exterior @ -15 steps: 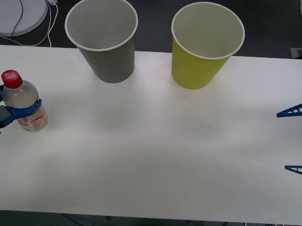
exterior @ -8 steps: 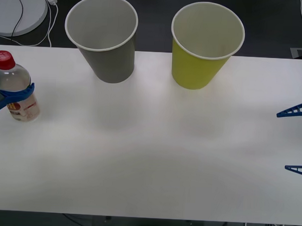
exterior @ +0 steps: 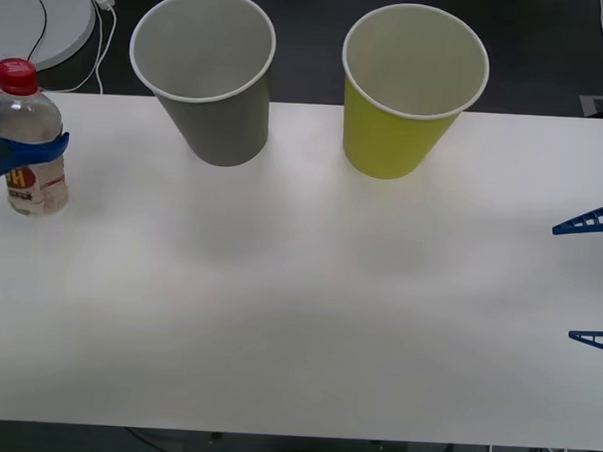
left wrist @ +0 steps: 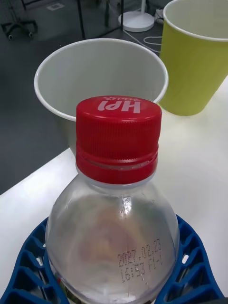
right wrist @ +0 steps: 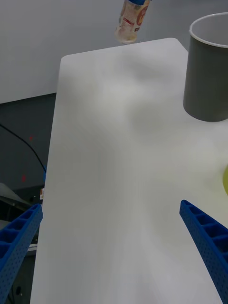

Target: Put the can into the green bin and the plastic bottle into the gray bin

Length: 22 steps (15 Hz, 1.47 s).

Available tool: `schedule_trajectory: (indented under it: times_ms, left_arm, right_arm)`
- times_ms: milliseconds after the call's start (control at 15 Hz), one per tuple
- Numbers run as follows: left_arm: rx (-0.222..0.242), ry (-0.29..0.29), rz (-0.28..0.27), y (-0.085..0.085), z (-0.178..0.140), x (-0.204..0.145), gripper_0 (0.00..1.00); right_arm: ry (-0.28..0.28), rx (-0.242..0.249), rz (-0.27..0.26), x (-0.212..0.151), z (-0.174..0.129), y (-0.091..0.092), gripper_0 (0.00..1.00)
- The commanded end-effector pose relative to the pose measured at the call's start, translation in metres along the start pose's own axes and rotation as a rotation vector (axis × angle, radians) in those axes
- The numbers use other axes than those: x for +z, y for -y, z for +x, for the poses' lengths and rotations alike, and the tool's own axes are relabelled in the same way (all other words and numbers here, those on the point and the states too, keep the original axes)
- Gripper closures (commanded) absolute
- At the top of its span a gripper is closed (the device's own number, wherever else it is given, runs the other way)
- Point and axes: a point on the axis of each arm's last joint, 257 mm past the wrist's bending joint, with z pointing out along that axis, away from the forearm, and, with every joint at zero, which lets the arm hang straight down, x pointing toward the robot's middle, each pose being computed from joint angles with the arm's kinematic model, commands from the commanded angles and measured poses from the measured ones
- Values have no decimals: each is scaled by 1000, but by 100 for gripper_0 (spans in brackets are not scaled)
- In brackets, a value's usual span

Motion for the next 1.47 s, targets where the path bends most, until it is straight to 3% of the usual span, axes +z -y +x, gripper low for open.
schedule_trajectory:
  times_ms: [67, 267, 800, 1467]
  left_arm:
    - [-1, -70, -15, -11, -6, 0, 100]
    - [-3, -147, -22, -22, -16, -5, 100]
    - [-37, -214, 6, -59, -44, 1, 100]
    - [46, -367, 86, -68, -94, 20, 100]
  right_arm:
    - [0, 0, 0, 0, 0, 0, 0]
    - [0, 0, 0, 0, 0, 0, 0]
    - [0, 0, 0, 0, 0, 0, 0]
    - [0, 0, 0, 0, 0, 0, 0]
